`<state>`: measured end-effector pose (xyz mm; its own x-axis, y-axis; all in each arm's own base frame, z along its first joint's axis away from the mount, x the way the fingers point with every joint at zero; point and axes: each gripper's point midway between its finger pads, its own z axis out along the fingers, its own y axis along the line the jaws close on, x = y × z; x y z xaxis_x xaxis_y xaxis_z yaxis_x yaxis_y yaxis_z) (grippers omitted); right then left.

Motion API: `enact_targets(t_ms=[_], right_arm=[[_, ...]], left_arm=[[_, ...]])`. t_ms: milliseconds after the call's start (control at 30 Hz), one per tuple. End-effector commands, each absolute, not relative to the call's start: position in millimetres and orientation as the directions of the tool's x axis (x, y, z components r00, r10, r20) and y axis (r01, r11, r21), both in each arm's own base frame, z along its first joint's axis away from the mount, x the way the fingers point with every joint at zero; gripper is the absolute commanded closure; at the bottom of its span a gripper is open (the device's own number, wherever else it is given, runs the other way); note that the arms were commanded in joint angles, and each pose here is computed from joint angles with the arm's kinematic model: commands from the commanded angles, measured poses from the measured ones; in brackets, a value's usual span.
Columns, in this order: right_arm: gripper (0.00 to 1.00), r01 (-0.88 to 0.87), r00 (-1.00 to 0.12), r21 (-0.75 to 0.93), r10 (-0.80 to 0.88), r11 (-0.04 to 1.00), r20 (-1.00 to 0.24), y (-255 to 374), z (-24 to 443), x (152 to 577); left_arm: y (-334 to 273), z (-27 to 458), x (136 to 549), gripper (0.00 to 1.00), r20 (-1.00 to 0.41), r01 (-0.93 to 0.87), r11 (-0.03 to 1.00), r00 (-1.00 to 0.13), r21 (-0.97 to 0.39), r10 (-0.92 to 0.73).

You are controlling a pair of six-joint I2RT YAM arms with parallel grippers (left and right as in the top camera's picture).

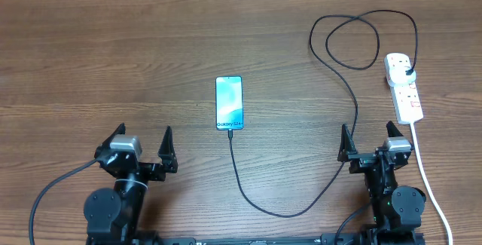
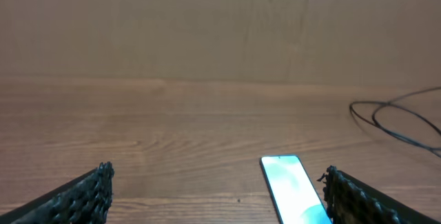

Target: Plug charger to phone and switch on socket

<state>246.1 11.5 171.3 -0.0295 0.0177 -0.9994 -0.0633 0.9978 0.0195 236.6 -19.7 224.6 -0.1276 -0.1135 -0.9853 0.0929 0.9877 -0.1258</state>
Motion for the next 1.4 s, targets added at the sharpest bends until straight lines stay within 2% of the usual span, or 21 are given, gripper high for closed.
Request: enact_targets(t_ms=[0,367,600,767,867,967,1033,1367], right_arm=[[0.0,-0.059,-0.025,0.018,0.016,0.998,-1.0,11,170,246],[0.0,-0.059,-0.025,0.018,0.016,0.998,-1.0,11,170,246],[0.0,-0.059,-0.025,0.018,0.016,0.998,-1.0,11,170,246],[0.0,-0.059,-0.025,0.018,0.016,0.998,-1.0,11,170,246],[0.0,-0.059,-0.025,0.018,0.016,0.998,-1.0,11,170,246],[0.0,-0.059,-0.025,0.018,0.016,0.998,-1.0,11,170,246],[0.0,-0.059,-0.025,0.018,0.016,0.998,-1.0,11,170,246],[0.0,-0.059,-0.025,0.018,0.016,0.998,-1.0,11,170,246]], left_arm=[[-9,216,235,0.0,-0.979,0.033,0.981,-0.085,-0.19,-0.187],[-1,203,238,0.0,-0.978,0.004,0.978,0.0,-0.207,-0.207],[3,187,246,0.0,-0.96,-0.009,0.961,0.051,-0.276,-0.275],[8,179,247,0.0,-0.962,-0.047,0.961,0.031,-0.273,-0.272],[10,163,246,0.0,-0.969,-0.074,0.968,-0.031,-0.241,-0.244],[-3,156,246,0.0,-0.992,0.0,0.995,-0.076,-0.104,-0.104],[-5,156,246,0.0,-0.995,0.017,0.998,-0.078,-0.067,-0.065],[-4,156,246,0.0,-0.995,0.009,0.998,-0.078,-0.066,-0.065]])
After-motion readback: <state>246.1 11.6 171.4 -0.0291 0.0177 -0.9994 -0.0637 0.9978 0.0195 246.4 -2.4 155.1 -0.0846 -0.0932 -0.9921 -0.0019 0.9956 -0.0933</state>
